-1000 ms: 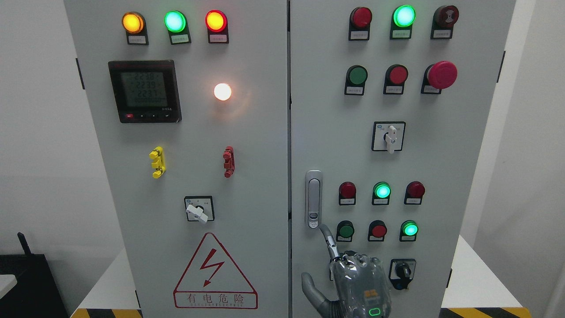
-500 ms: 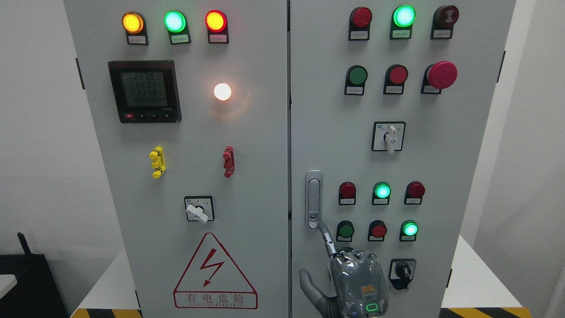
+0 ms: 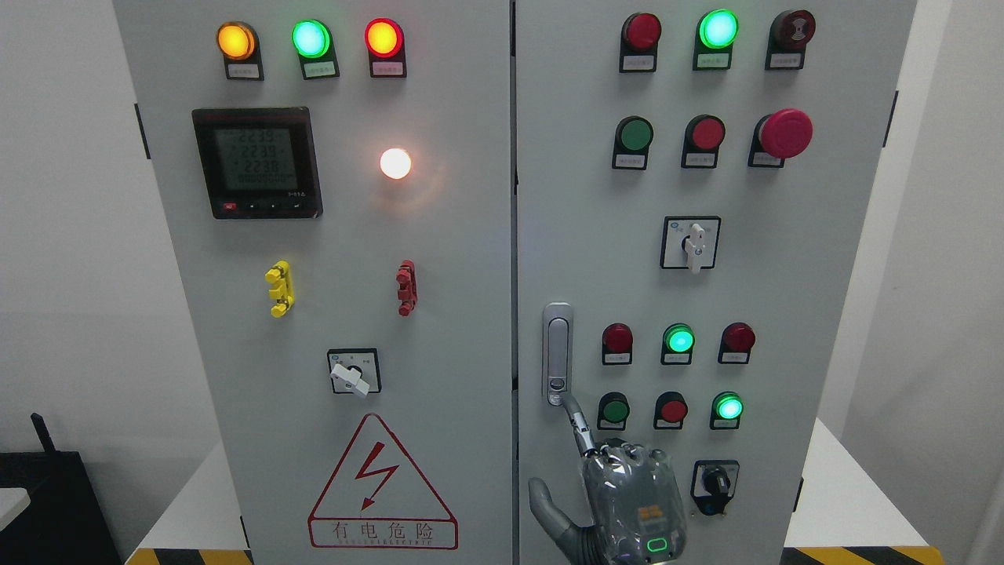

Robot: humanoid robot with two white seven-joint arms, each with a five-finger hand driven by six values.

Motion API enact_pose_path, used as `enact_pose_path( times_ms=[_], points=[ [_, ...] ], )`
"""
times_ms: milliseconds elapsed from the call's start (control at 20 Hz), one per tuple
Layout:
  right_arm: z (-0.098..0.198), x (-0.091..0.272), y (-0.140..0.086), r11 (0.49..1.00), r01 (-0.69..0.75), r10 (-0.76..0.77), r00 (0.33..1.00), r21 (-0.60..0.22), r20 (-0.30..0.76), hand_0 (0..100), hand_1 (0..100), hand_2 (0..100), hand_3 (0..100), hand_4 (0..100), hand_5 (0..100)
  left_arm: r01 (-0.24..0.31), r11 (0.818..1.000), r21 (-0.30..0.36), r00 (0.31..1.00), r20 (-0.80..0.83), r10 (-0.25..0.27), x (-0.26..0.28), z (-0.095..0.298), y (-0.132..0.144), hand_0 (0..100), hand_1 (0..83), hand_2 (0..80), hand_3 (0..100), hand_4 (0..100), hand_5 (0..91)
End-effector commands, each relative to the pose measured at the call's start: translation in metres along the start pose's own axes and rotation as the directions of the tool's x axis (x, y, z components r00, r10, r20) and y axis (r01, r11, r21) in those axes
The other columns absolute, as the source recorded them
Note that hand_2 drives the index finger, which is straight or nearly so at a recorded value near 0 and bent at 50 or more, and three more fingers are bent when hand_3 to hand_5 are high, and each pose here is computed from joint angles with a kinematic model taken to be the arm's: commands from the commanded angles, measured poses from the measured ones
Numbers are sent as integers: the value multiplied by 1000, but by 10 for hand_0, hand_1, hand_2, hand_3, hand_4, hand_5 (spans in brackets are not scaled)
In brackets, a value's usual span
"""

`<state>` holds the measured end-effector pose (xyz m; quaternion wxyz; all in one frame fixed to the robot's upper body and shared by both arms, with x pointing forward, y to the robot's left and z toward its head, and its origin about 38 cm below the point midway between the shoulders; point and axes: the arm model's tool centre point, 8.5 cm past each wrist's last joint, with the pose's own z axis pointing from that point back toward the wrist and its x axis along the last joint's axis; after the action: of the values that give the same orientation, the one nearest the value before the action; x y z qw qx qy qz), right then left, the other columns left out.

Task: Release door handle
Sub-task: 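Move the right hand up alongside the silver lever handle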

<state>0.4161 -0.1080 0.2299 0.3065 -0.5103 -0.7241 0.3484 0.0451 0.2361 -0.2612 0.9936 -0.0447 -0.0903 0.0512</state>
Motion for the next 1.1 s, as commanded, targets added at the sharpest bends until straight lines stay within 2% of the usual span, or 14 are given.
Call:
enact_pose_path(
  times_ms=[0,1050],
  points=[
    [0,1,3,1000,2,-2,1000,9,0,373,259,0,1000,936,992,-13,1000,4,1000,-15,13,-5,1,1,120,389,0,0,0,0],
    [2,1,8,999,-13,13,1000,41,0,372,258,0,1000,937,991,-13,1000,4,1000,-15,13,-5,1,1,120,389,0,0,0,0]
  ],
)
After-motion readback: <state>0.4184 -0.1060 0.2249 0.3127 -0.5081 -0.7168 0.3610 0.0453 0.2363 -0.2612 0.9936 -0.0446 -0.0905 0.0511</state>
